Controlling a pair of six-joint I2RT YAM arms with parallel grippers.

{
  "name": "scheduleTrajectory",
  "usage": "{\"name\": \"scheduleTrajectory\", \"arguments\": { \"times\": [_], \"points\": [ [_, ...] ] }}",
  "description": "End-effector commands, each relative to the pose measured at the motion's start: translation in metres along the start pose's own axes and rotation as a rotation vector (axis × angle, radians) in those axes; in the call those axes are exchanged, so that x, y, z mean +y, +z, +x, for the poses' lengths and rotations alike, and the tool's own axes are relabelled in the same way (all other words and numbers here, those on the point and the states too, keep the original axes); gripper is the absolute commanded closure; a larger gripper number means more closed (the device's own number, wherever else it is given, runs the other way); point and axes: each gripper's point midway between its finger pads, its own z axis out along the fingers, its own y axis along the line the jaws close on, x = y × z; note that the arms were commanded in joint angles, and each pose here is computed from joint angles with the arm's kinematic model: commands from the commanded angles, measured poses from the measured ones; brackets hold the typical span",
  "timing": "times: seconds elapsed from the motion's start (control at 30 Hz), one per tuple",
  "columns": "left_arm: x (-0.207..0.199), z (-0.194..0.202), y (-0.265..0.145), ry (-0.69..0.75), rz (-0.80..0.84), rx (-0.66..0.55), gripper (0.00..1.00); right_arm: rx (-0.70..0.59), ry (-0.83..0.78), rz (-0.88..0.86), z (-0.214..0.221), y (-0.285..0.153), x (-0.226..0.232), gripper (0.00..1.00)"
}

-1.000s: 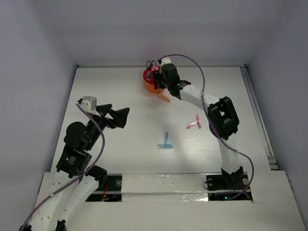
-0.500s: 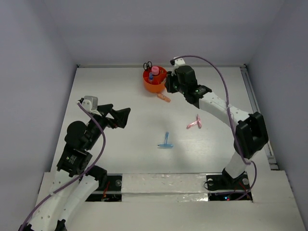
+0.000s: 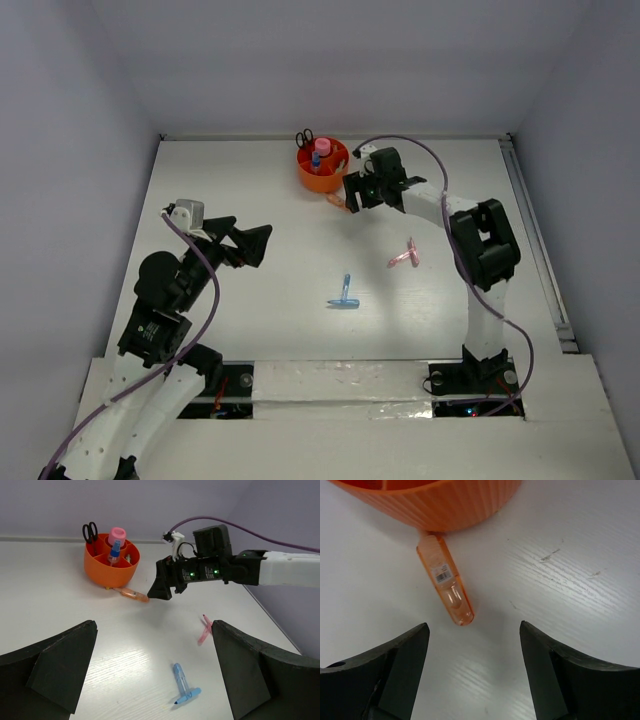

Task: Sort the stationery into containers
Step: Pick up the pen from the center of the board.

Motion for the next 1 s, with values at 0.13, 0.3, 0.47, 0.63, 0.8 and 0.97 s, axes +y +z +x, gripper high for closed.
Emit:
{"name": "scheduleTrajectory", "arguments": {
  "times": [0.13, 0.3, 0.47, 0.63, 0.8, 0.97],
  "points": [
    [-0.005, -0.01, 0.002, 0.004, 0.027, -0.04, 0.01, -0.055, -0.066, -0.067, -0.018, 0.029, 0.001, 0.21],
    [-0.005, -0.008, 0.002, 0.002, 0.025, -0.034, 0.01, -0.037, -0.07, -0.103, -0.007, 0.042, 0.009, 0.22],
    [-0.002, -0.008, 0.003, 0.002, 0.015, -0.035, 0.01, -0.029, -0.127, -0.127, 0.005, 0.043, 0.042, 0.45],
    [-0.002, -0.008, 0.004, 0.004, 0.016, -0.033, 0.01, -0.022, -0.137, -0.083, 0.017, 0.038, 0.052, 0.58],
    [-0.002, -0.007, 0.003, 0.0, 0.018, -0.03, 0.01, -0.007, -0.121, 0.011, 0.019, 0.041, 0.045, 0.7],
    [-0.002, -0.004, 0.005, -0.025, 0.017, -0.022, 0.01, 0.003, -0.112, 0.031, 0.033, 0.031, 0.051, 0.64]
  ]
}}
